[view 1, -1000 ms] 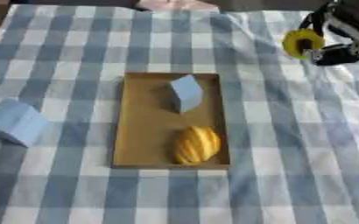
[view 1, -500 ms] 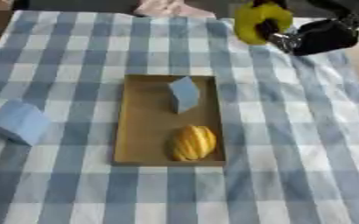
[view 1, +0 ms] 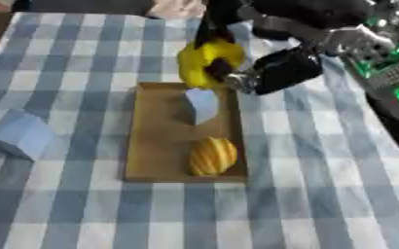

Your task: Pick up objects on the table and place them in the box.

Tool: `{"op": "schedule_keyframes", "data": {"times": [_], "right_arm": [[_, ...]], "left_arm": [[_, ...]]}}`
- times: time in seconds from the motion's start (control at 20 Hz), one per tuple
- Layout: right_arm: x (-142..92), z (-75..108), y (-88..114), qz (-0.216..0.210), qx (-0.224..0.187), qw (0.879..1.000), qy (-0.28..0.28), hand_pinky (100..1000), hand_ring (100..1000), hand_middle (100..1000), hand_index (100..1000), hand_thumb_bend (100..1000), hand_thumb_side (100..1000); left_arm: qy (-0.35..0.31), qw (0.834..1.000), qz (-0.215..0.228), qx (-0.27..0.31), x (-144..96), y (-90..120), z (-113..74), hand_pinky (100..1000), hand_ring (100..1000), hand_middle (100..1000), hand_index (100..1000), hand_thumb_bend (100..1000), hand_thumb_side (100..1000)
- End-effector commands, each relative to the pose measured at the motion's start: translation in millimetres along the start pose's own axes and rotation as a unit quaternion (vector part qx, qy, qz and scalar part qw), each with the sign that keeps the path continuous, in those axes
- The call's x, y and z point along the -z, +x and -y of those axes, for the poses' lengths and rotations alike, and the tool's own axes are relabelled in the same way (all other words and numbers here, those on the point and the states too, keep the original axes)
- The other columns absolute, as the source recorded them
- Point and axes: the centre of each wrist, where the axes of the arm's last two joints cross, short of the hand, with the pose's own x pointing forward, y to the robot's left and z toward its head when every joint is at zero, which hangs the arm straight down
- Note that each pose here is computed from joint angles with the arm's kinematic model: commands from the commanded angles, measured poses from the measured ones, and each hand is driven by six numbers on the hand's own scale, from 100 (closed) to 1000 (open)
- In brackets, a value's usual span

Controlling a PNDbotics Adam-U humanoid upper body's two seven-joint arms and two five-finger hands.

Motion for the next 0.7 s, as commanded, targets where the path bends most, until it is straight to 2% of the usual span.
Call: {"op": "schedule_keyframes", "data": {"times": [0.05, 0.15, 0.2, 0.25, 0.7], "right_arm": [[11, -11.3, -1, 0.003, -0.015, 1.000, 0.018, 741, 565, 353, 614, 100, 187], [15, -24.1, -3, -0.001, -0.013, 0.999, 0.030, 741, 566, 357, 617, 100, 192], [16, -29.7, -5, -0.003, -0.012, 0.999, 0.035, 741, 567, 357, 618, 100, 164], [17, -34.7, -6, -0.004, -0.010, 0.999, 0.041, 741, 567, 358, 619, 100, 196], [23, -72.3, -12, -0.008, 0.000, 0.996, 0.089, 745, 594, 423, 667, 100, 220]], "left_arm": [[-0.001, 1.000, 0.016, 0.005, 6, 8, -3.8, 856, 764, 734, 793, 100, 713], [-0.002, 1.000, 0.016, 0.005, 5, 8, -3.4, 856, 764, 734, 793, 100, 715], [-0.002, 1.000, 0.015, 0.005, 5, 8, -3.5, 856, 764, 734, 793, 100, 716], [-0.002, 1.000, 0.014, 0.005, 5, 8, -3.5, 856, 764, 734, 793, 100, 717], [-0.004, 1.000, 0.012, 0.003, 4, 7, -2.2, 856, 764, 734, 793, 100, 722]]}}
